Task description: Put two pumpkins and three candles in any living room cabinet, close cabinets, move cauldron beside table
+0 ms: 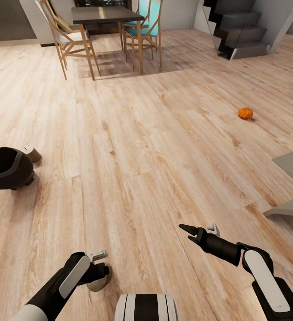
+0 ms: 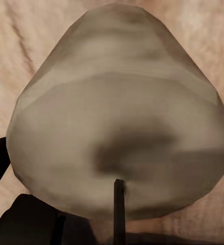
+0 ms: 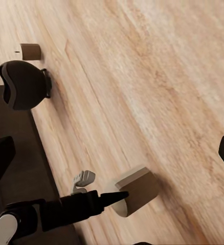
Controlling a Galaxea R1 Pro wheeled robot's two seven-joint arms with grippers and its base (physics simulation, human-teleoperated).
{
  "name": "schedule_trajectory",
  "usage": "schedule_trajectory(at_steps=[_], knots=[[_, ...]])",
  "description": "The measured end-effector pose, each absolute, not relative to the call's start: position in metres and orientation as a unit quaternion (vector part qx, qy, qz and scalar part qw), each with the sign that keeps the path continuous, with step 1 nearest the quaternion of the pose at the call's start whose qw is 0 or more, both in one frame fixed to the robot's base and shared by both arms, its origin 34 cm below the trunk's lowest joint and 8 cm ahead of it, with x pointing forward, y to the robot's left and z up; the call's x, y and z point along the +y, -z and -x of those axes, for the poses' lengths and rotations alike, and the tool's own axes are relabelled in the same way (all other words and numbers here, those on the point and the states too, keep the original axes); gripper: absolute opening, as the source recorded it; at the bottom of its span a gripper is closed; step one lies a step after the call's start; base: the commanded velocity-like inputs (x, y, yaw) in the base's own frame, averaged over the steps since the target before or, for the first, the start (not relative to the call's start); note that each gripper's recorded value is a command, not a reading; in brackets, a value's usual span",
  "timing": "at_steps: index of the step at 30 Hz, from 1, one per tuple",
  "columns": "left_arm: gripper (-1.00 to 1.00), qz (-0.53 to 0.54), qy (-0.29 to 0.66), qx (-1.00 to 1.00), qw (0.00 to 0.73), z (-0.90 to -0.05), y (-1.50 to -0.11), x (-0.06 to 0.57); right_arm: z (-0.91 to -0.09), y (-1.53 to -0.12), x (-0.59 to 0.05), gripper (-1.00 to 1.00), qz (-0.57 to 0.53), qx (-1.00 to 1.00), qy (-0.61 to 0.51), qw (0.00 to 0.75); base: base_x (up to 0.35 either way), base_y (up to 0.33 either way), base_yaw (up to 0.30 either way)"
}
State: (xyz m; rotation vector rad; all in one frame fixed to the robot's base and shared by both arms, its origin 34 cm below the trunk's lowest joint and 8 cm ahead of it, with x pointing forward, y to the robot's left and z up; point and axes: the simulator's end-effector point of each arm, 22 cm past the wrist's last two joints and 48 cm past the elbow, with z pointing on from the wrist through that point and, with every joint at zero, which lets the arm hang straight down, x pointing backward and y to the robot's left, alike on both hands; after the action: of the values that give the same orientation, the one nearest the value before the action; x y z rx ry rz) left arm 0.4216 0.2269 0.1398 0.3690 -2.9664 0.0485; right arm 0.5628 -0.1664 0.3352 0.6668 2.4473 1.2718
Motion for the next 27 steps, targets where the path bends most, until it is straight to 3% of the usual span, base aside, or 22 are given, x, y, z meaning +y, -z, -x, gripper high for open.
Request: schedule_trajectory(at_steps=[11, 18, 27], knots=[[-1.00, -0.114, -0.044, -0.992, 0.016, -0.470, -0.178, 0.214, -0.568, -0.358, -0.165, 1.00, -0.222, 0.849, -0.450, 0.167, 0.000, 0.000, 0.000], [-1.00, -0.197, -0.068, -0.978, 0.010, -0.488, -0.195, 0.240, -0.572, -0.373, -0.164, 1.00, -0.215, 0.847, -0.453, 0.178, 0.000, 0.000, 0.000], [-1.00, -0.198, -0.075, -0.977, 0.005, -0.495, -0.211, 0.242, -0.577, -0.392, -0.164, 1.00, -0.208, 0.843, -0.456, 0.196, -0.011, 0.000, 0.000]])
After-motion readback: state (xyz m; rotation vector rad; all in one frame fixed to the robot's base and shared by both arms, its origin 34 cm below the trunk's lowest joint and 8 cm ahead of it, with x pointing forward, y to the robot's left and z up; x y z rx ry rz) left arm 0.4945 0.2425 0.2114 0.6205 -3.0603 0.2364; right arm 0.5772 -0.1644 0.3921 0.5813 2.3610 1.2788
